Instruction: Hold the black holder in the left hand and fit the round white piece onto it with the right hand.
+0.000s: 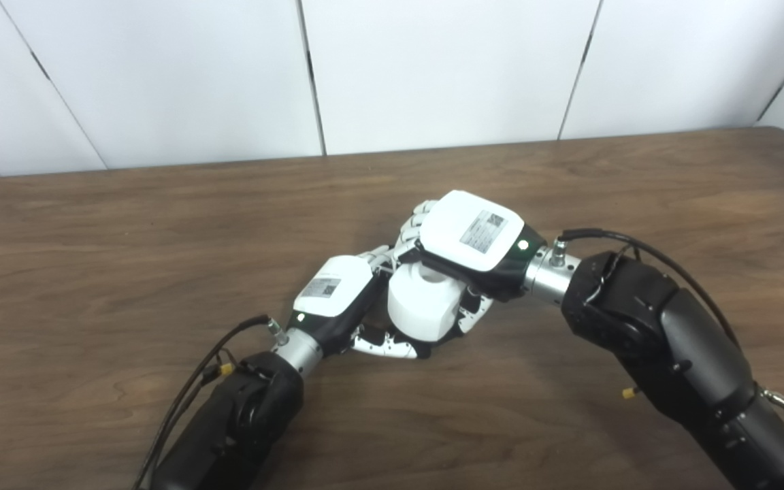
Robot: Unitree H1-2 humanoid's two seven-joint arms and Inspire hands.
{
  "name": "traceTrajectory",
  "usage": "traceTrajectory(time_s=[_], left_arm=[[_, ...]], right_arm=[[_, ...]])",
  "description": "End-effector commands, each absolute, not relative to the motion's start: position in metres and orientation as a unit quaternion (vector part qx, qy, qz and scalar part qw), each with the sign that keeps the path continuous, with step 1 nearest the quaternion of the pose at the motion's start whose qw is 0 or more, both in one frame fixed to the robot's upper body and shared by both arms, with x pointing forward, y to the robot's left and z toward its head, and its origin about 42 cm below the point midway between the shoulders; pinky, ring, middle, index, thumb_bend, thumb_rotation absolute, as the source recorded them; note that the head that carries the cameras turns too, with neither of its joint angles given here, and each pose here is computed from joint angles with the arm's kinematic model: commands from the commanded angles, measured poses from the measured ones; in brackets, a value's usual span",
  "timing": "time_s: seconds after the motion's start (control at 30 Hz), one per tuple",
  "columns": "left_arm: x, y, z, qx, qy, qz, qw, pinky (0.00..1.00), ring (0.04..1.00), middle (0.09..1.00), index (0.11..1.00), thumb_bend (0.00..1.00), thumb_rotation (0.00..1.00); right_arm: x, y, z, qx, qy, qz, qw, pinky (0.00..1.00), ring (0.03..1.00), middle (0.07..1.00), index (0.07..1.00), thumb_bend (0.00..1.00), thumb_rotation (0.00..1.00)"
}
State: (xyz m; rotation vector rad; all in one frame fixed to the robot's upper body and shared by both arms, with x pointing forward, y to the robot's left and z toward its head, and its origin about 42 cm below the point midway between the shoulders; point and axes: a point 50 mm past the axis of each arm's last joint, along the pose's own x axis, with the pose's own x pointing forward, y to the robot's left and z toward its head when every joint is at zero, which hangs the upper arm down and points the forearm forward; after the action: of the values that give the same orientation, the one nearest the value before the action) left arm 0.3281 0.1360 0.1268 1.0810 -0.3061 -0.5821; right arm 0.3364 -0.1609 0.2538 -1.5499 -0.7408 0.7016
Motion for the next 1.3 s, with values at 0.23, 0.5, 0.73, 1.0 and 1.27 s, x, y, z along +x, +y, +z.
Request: traceTrajectory(time_s=[0.23, 0.5, 0.73, 1.0, 1.27], left_arm=[[0.313, 0.146, 0.095, 0.532, -0.059, -0.317, 0.783, 0.88, 0.945, 0.935, 0.485, 0.52, 0.07], [0.312, 0.148, 0.095, 0.534, -0.05, -0.32, 0.781, 0.9, 0.945, 0.941, 0.486, 0.52, 0.07], [0.309, 0.15, 0.095, 0.53, -0.051, -0.319, 0.784, 0.89, 0.94, 0.936, 0.485, 0.52, 0.07], [0.307, 0.154, 0.097, 0.53, -0.049, -0.322, 0.783, 0.89, 0.942, 0.937, 0.486, 0.52, 0.07], [0.305, 0.153, 0.097, 0.529, -0.044, -0.324, 0.783, 0.89, 0.948, 0.938, 0.485, 0.52, 0.07]], right_arm=[[0.345, -0.164, 0.266, -0.677, -0.35, 0.301, 0.573, 0.81, 0.747, 0.675, 0.481, 0.52, 0.14], [0.347, -0.172, 0.268, -0.685, -0.351, 0.303, 0.562, 0.8, 0.735, 0.667, 0.481, 0.53, 0.14], [0.348, -0.175, 0.273, -0.689, -0.355, 0.29, 0.562, 0.8, 0.731, 0.661, 0.481, 0.53, 0.14], [0.349, -0.179, 0.276, -0.697, -0.352, 0.28, 0.558, 0.77, 0.729, 0.668, 0.481, 0.53, 0.14], [0.347, -0.179, 0.265, -0.697, -0.34, 0.283, 0.565, 0.76, 0.73, 0.665, 0.481, 0.53, 0.14]])
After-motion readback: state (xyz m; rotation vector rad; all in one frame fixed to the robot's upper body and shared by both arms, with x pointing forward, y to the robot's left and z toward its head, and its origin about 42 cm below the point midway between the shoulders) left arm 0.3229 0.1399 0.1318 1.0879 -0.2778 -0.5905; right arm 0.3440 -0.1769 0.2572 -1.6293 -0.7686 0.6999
